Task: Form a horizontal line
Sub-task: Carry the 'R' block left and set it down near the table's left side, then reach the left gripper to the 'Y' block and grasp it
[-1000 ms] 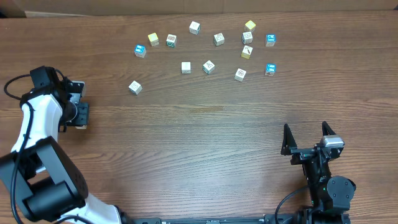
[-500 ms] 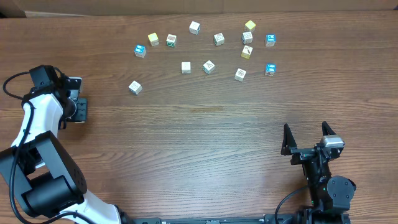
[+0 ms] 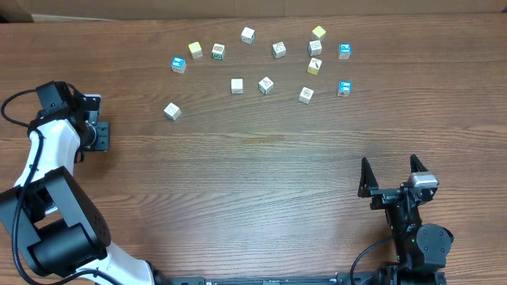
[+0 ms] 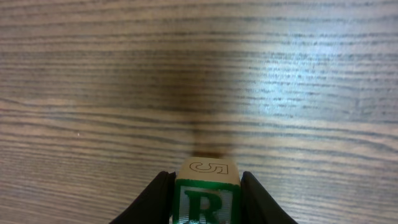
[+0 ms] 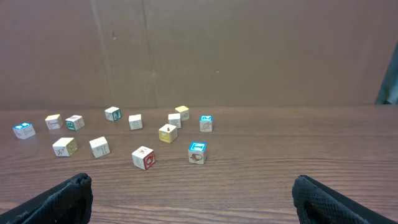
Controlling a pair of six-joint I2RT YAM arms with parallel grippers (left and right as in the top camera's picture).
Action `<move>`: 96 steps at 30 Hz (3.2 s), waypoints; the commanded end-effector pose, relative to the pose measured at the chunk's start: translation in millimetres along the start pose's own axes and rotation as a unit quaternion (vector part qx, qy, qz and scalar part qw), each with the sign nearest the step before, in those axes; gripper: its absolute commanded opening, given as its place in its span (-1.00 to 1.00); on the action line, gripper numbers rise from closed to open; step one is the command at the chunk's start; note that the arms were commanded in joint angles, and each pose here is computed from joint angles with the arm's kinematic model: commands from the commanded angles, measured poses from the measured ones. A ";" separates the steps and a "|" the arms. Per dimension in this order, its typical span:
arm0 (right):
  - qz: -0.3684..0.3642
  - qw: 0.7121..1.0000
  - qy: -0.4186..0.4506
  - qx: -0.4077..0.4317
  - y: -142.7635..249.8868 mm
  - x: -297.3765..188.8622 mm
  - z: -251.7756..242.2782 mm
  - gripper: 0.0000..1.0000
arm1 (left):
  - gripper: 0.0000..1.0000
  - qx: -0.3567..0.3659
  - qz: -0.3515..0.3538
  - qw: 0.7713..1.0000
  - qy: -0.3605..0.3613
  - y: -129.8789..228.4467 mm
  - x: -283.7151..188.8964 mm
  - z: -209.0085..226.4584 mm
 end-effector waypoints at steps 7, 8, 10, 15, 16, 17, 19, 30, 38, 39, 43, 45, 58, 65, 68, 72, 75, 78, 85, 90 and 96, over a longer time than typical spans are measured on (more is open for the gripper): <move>0.000 1.000 0.001 -0.002 2.5 0.2 -0.6 1.00 | -0.46 -0.007 0.001 1.000 0.029 2.4 13.9 -5.1; 0.000 1.000 0.001 -0.002 2.5 0.2 -0.6 1.00 | -0.49 -0.010 0.005 0.999 0.031 3.4 17.1 -5.8; 0.000 1.000 0.001 -0.002 2.5 0.2 -0.6 1.00 | -0.52 -0.011 0.014 0.999 0.036 5.7 23.2 -7.1; 0.000 1.000 0.001 -0.002 2.5 0.2 -0.6 1.00 | -0.53 -0.010 0.016 0.999 0.036 6.1 26.0 -7.4; 0.000 1.000 0.001 -0.002 2.5 0.2 -0.6 1.00 | -0.51 -0.010 0.016 0.999 0.036 6.0 26.0 -7.4; 0.000 1.000 0.001 -0.002 2.5 0.2 -0.6 1.00 | -0.50 -0.010 0.016 0.999 0.036 6.1 26.0 -7.4; 0.000 1.000 0.001 -0.002 2.5 0.2 -0.6 1.00 | -0.44 -0.010 0.016 0.999 0.036 6.1 26.0 -7.4; 0.000 1.000 0.001 -0.002 2.5 0.2 -0.6 1.00 | 0.09 -0.011 0.019 0.999 0.026 5.8 23.4 -5.2; 0.000 1.000 0.001 -0.002 2.6 0.2 -0.7 1.00 | 0.10 -0.019 -0.063 0.997 -0.042 -40.4 -65.6 26.3; 0.000 1.000 0.001 -0.002 2.5 0.2 -0.6 1.00 | 0.11 -0.018 -0.088 0.995 -0.046 -48.6 -84.5 28.8; 0.000 1.000 0.001 -0.002 2.5 0.2 -0.6 1.00 | 0.24 0.015 -0.202 0.979 -0.024 -78.1 -151.6 18.9; 0.000 1.000 0.001 -0.002 2.5 0.2 -0.6 1.00 | 0.31 0.052 -0.253 0.966 0.011 -90.9 -175.3 -1.6; 0.000 1.000 0.001 -0.002 2.5 0.2 -0.6 1.00 | 0.39 -0.084 -0.149 0.984 0.057 -131.5 -94.3 -130.3; 0.000 1.000 0.001 -0.002 2.5 0.2 -0.6 1.00 | 0.40 -0.197 -0.109 0.973 0.054 -137.2 -43.8 -172.9; 0.000 1.000 0.001 -0.002 2.5 0.2 -0.6 1.00 | 0.37 -0.255 -0.093 0.962 0.027 -133.7 -26.1 -180.2; 0.000 1.000 0.001 -0.002 2.5 0.2 -0.6 1.00 | 0.31 -0.291 -0.071 0.954 -0.010 -126.3 -7.0 -179.4; 0.000 1.000 0.001 -0.002 2.6 0.2 -0.7 1.00 | 0.30 -0.313 -0.036 0.949 -0.029 -114.6 0.1 -173.7; 0.000 1.000 0.001 -0.002 2.5 0.2 -0.6 1.00 | 0.30 -0.314 -0.016 0.948 -0.046 -107.1 1.5 -168.5; 0.000 1.000 0.001 -0.002 2.5 0.2 -0.6 1.00 | 0.33 -0.319 0.011 0.946 -0.049 -98.7 4.5 -170.1; 0.000 1.000 0.001 -0.002 2.5 0.2 -0.6 1.00 | 0.36 -0.327 0.031 0.944 -0.020 -96.9 22.9 -179.4; 0.000 1.000 0.001 -0.002 2.6 0.2 -0.7 1.00 | 0.31 -0.335 0.027 0.942 -0.013 -99.4 32.5 -182.2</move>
Point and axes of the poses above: each gripper's point midway between its finger pads, its own x axis out along the fingers, its own z axis along the line the jaws close on, y = z × x, the point moved 9 cm from there along -x, back along the fingers, and after that the axes turned 5 degrees about x, right-handed, at the moved point
